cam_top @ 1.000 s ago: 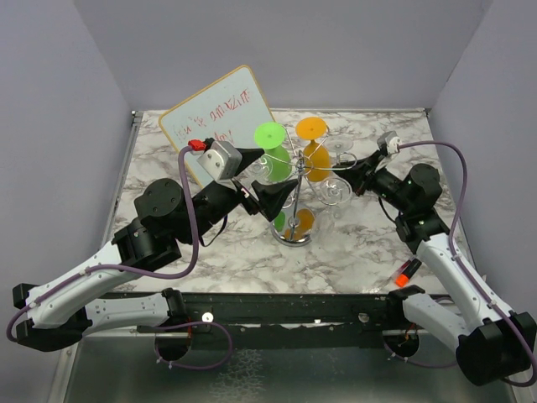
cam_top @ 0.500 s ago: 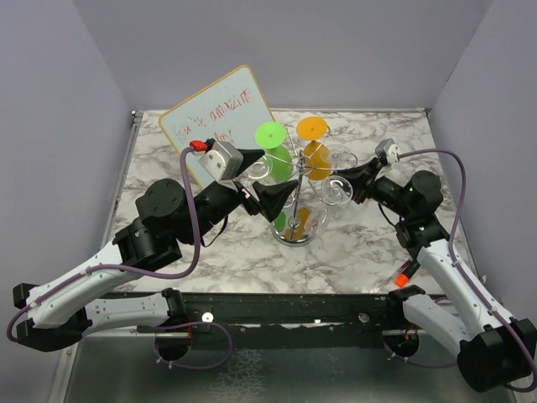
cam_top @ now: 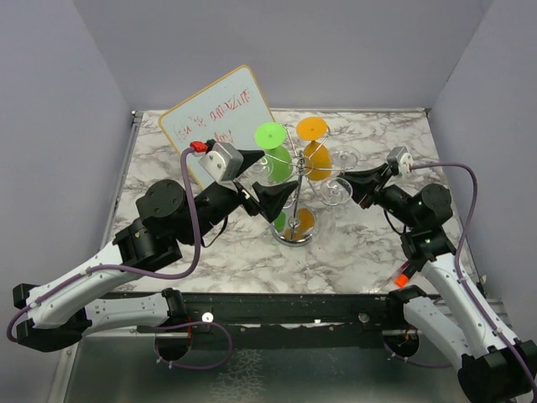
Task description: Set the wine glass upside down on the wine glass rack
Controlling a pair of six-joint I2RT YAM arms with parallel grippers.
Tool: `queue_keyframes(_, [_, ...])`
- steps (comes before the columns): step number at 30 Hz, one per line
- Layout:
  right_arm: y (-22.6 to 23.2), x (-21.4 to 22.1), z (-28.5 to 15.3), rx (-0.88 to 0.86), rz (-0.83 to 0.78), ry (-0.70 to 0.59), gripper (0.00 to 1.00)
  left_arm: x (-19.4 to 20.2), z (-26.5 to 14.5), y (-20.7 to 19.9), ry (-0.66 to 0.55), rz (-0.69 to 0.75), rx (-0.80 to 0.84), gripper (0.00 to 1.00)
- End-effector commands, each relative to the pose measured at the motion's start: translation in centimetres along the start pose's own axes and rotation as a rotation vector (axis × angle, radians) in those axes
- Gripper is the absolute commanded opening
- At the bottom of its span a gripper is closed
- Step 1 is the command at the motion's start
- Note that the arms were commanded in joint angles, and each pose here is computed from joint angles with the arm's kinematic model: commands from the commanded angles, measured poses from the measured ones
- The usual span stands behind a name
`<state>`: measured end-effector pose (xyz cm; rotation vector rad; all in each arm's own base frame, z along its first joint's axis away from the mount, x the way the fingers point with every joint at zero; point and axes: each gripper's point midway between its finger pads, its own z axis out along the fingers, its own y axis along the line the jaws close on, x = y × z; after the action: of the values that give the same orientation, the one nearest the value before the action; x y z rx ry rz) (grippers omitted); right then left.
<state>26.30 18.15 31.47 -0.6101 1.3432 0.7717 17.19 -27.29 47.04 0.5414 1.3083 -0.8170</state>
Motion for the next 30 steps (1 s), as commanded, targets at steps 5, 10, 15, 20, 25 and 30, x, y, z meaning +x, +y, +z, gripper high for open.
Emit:
queue_keyframes(5, [-2.6, -2.1, -1.3, 0.204, -0.013, -0.115, 0.01, -0.3, -0.4, 0.0, -0.012, -0.011, 0.004, 0.99])
queue_keyframes(10, [-3.5, -1.4, -1.3, 0.248, 0.011, -0.095, 0.01, -0.2, -0.4, -0.2, -0.012, -0.011, 0.01, 0.99])
queue_keyframes(15, [-3.8, -0.7, -0.5, 0.236, 0.037, -0.062, 0.01, -0.3, -0.6, -0.1, -0.017, -0.013, 0.007, 0.99])
queue_keyframes(20, [-3.5, 0.0, 0.3, 0.193, 0.057, -0.018, 0.02, -0.3, -0.7, 0.0, -0.021, -0.013, 0.005, 0.99])
queue_keyframes(25, [-2.4, 0.8, 0.9, 0.111, 0.068, 0.035, 0.1, -0.2, -0.7, 0.0, -0.018, -0.011, 0.005, 0.99])
queue_keyframes(30, [-2.2, 1.8, 1.0, 0.092, 0.088, 0.075, 0.24, -0.1, -0.7, 0.0, -0.016, -0.006, 0.006, 0.99])
